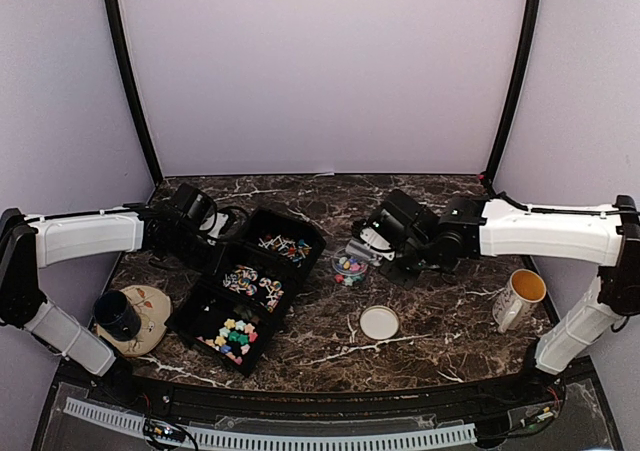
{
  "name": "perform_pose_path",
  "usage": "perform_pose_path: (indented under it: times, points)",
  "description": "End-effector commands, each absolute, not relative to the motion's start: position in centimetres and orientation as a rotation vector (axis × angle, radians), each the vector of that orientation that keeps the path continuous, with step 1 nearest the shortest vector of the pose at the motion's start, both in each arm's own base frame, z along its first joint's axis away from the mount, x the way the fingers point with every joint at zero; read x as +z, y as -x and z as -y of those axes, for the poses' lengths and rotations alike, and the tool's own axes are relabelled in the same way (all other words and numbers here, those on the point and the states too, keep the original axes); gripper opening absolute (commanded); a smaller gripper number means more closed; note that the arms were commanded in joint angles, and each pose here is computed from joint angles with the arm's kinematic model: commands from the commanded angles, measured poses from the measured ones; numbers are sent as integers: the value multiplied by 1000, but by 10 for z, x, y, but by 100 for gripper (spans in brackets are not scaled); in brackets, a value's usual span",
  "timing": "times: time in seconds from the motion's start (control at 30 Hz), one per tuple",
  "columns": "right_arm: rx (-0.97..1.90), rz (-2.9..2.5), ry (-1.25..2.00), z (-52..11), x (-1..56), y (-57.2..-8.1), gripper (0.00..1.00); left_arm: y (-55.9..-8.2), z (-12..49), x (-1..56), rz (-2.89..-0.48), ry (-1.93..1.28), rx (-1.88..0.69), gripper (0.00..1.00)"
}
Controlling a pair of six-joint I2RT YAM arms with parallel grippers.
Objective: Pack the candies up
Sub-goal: Place the fake candies in the packing box.
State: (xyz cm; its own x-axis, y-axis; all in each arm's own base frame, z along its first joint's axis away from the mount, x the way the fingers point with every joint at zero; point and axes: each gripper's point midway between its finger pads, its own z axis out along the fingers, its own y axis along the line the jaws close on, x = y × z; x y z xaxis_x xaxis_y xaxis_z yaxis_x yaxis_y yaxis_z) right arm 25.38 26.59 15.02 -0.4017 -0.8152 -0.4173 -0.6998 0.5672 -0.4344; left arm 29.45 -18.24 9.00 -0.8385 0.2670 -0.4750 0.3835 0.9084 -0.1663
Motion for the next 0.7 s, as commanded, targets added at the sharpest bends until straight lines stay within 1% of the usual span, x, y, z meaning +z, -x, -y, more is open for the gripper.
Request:
perform_pose_path:
  times: [0.0,0.67]
  points:
    - [-352,-2252,1225,-256,149,-256,0,-307,199,126,-2489,-435,-484,0]
    - [-551,-2276,1396,-263,150,-257,0,-307,199,123,-2501,-436,-484,0]
